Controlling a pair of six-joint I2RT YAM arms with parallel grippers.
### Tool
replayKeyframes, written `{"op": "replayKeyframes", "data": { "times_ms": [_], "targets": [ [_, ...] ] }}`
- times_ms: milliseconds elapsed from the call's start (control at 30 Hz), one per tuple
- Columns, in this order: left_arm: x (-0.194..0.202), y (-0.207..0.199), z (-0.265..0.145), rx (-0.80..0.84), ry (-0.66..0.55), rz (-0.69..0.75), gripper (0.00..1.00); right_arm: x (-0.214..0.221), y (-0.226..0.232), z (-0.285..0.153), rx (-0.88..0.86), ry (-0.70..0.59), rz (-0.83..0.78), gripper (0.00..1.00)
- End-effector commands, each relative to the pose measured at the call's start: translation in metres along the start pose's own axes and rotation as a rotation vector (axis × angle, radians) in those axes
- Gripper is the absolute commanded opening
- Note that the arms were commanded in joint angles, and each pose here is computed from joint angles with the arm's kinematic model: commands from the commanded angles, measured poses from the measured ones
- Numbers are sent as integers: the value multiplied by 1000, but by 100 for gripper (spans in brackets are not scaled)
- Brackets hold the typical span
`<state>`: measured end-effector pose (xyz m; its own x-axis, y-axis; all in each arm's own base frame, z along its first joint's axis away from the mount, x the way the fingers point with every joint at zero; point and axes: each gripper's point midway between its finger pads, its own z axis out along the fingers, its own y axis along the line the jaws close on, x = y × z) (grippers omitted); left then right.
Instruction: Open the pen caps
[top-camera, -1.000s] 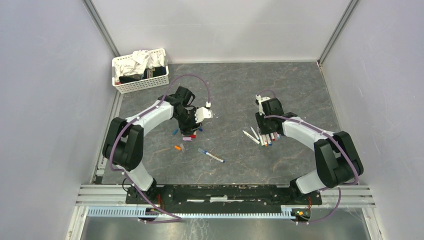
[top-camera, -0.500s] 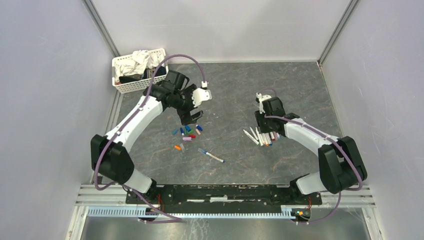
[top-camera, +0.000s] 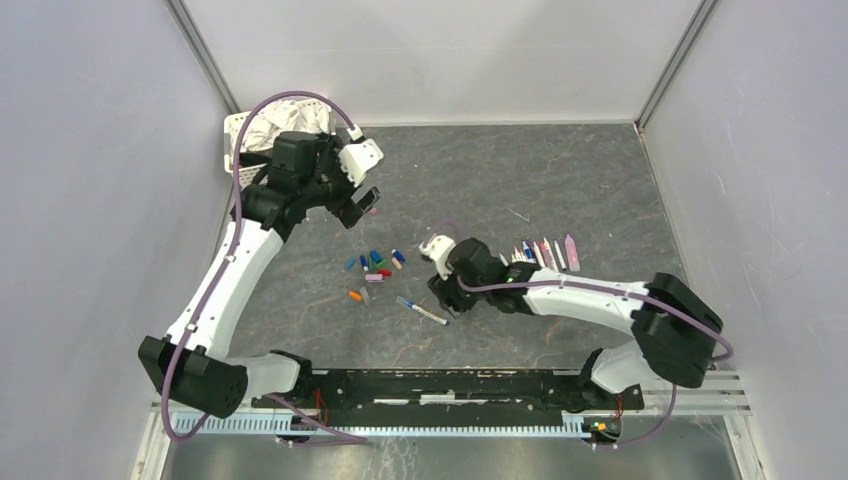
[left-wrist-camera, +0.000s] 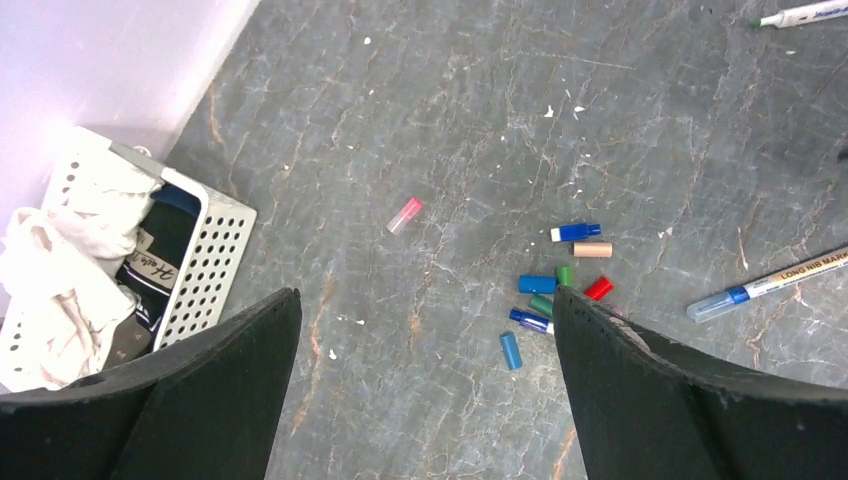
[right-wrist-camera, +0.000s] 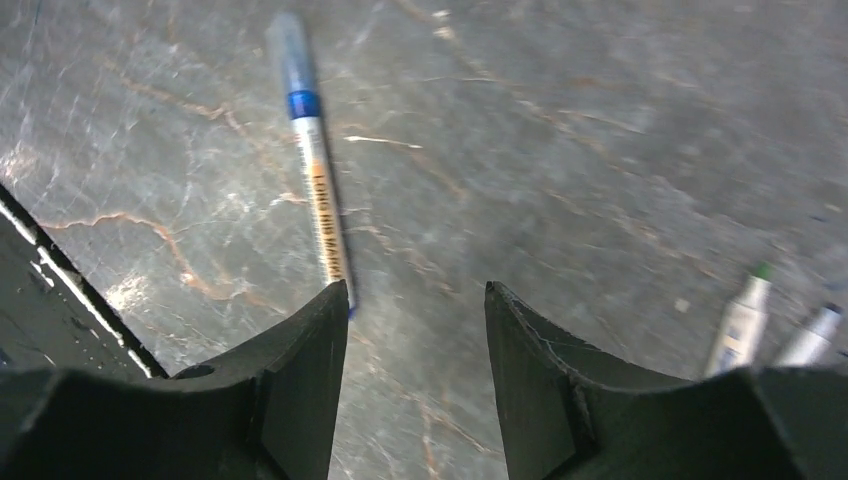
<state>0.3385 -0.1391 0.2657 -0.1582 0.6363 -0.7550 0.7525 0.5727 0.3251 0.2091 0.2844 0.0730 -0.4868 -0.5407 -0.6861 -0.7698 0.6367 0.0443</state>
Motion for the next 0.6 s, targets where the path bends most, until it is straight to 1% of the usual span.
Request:
{"op": "replayKeyframes", "data": {
  "times_ms": [0, 33, 100, 300, 433, 533, 567],
  "targets": [
    [7, -8, 1, 16, 14, -33, 100, -14, 27, 21, -41, -15, -78, 55],
    [12, -8, 2, 19, 37, -41, 100, -12, 31, 26, -47, -2, -89, 51],
    [16, -13, 2, 41, 50, -48, 100, -9, 39, 33, -59, 17, -110, 47],
    [0, -41, -3, 184, -49, -89, 100, 5, 48, 48, -75, 64, -133, 41],
    [-8, -46, -5, 225, -71, -95, 100, 19, 47, 52, -70, 93, -134, 35],
    [-8, -54, -6, 266, -83, -79, 100, 31, 43, 52, -56, 104, -139, 24],
    [-7, -59, -7, 286, -93, -68, 100, 34, 40, 53, -41, 109, -139, 15]
  ]
}}
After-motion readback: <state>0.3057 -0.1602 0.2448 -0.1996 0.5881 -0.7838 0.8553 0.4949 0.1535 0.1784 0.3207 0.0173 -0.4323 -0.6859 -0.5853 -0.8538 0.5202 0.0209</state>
